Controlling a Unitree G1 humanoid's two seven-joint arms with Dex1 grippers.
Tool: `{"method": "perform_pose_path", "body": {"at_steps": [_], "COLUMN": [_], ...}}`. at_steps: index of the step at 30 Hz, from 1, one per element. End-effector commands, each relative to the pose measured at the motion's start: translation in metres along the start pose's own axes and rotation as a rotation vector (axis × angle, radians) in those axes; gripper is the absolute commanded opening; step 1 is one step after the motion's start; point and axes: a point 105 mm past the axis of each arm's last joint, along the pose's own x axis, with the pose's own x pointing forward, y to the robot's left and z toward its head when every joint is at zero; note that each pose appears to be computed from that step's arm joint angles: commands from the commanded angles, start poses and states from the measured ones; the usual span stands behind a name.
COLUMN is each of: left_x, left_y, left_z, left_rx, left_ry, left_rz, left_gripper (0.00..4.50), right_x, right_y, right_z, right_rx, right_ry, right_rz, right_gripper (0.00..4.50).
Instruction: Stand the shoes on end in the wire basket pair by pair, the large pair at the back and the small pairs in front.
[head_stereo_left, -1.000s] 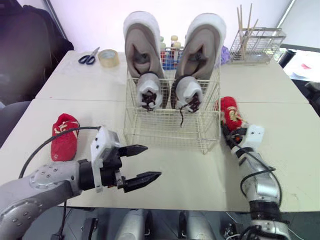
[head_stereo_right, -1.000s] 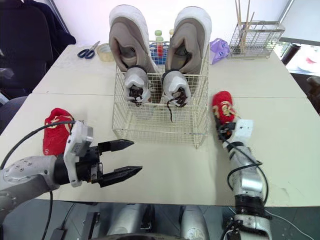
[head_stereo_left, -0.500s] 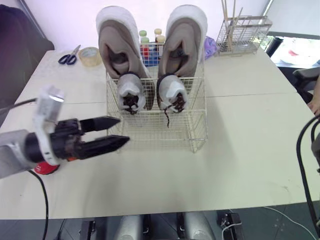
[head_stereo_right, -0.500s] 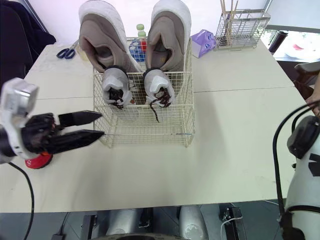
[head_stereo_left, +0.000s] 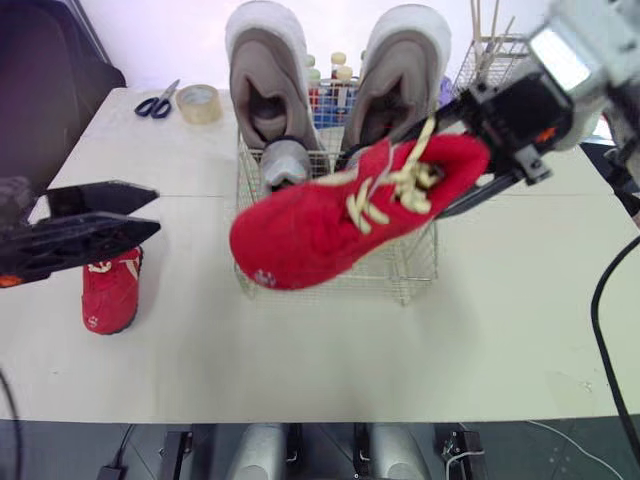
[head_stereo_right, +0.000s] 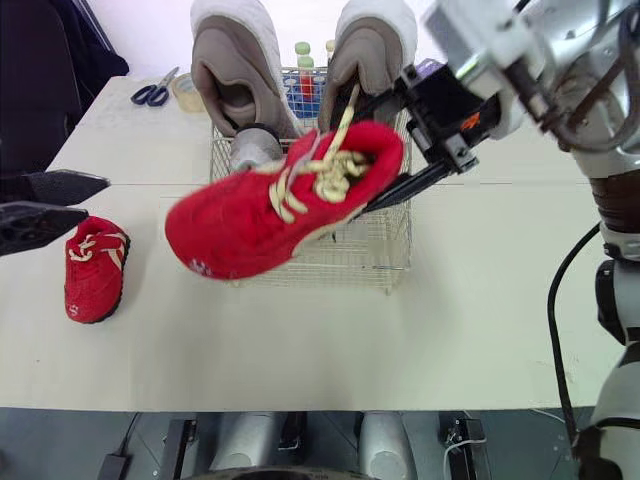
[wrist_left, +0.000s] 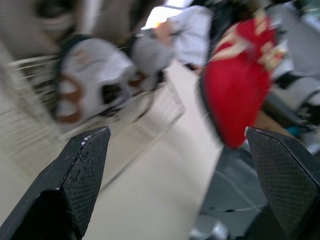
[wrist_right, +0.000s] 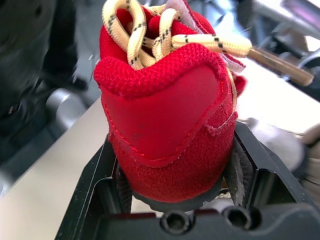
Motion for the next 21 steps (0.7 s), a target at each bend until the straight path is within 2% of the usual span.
{"method": "perform_pose_path", "body": {"at_steps": [1, 10, 15, 19, 21], "left_x": [0.021, 0.064, 0.082, 0.090, 0.092], "left_y": [-0.012, 0.001, -0.004, -0.005, -0.006], "left_z": [0.000, -0.015, -0.028, -0.036, -0.037], "left_rx": [-0.035, -0.133, -0.162, -0.172, -0.175], "left_ry": [0.011, 0.143, 0.246, 0.272, 0.272], "left_rz": [-0.157, -0.402, -0.536, -0.578, -0.596], "left_gripper": [4.50, 4.50, 4.50, 4.50, 3.95], "right_x": [0.000, 0.010, 0.012, 0.012, 0.013], "right_y": [0.001, 0.002, 0.002, 0.003, 0.003], "right_z": [0.023, 0.028, 0.029, 0.029, 0.029], "right_rx": [-0.167, -0.247, -0.255, -0.252, -0.250], "right_ry": [0.018, 0.030, 0.040, 0.042, 0.044], "right_rz": [0.042, 0.117, 0.127, 0.130, 0.131], "right_gripper": [2.04, 2.04, 2.04, 2.04, 2.04]}}
